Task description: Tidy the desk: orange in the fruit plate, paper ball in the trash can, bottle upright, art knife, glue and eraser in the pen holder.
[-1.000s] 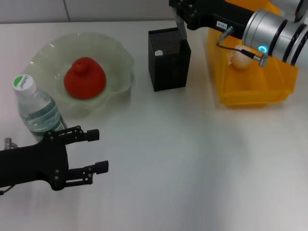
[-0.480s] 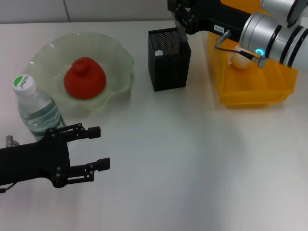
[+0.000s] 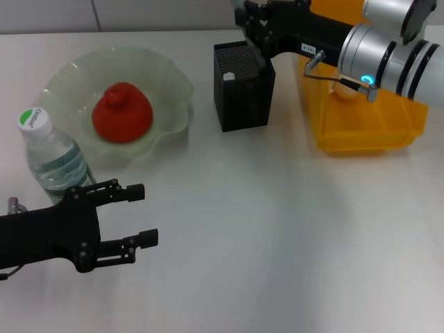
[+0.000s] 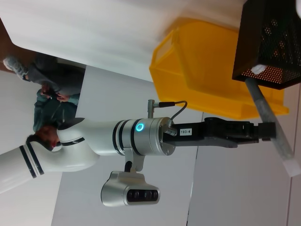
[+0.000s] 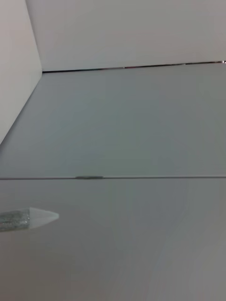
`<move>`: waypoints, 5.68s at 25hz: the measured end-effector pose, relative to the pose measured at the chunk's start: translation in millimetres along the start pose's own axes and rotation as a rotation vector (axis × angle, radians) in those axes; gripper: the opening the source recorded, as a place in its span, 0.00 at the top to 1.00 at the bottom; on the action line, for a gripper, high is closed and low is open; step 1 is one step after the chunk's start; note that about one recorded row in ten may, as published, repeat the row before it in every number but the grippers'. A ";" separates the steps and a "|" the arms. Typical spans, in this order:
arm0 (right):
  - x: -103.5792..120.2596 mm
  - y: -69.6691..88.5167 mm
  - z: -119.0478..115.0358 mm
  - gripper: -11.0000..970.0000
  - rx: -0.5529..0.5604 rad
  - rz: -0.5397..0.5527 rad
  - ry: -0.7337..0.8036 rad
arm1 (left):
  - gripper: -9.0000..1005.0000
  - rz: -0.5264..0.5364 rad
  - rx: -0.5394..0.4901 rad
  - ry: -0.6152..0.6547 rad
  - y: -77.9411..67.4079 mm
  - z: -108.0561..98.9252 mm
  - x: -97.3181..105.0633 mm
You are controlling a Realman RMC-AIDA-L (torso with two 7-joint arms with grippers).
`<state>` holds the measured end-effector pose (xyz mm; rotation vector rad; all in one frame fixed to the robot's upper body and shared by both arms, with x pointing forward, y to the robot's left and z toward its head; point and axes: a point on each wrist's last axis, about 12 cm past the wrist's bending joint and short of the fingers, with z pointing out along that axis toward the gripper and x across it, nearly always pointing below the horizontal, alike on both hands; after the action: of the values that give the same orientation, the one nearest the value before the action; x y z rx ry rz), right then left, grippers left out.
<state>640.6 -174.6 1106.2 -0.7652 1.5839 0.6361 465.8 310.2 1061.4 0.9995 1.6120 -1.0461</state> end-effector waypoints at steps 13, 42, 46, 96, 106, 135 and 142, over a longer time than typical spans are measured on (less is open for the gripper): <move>0.3 -2.9 -1.8 0.55 0.016 0.014 -0.001 | 0.23 -0.005 0.001 -0.002 -1.2 -0.6 1.1; 17.9 17.1 -156.9 0.24 -0.293 0.312 -0.233 | 0.23 -0.028 0.026 -0.002 -1.5 4.8 -0.4; 21.0 22.3 -161.6 0.18 -0.360 0.309 -0.184 | 0.23 -0.030 0.030 -0.001 -1.9 4.8 -0.5; 63.1 59.3 -142.2 0.16 -0.601 0.163 0.148 | 0.23 0.007 0.079 0.077 1.5 25.0 5.3; 63.3 61.5 -140.3 0.17 -0.605 0.165 0.144 | 0.23 0.003 0.079 0.077 0.6 23.9 6.0; 62.2 61.0 -137.9 0.17 -0.618 0.154 0.156 | 0.23 0.003 0.087 0.069 -0.9 27.3 6.1; 61.2 60.6 -136.6 0.17 -0.620 0.154 0.156 | 0.23 0.005 0.089 0.069 -0.3 27.3 5.3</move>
<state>503.0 -248.1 1064.5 -1.1745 1.6075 1.2364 471.6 285.1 1050.9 1.1089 1.6297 -1.0984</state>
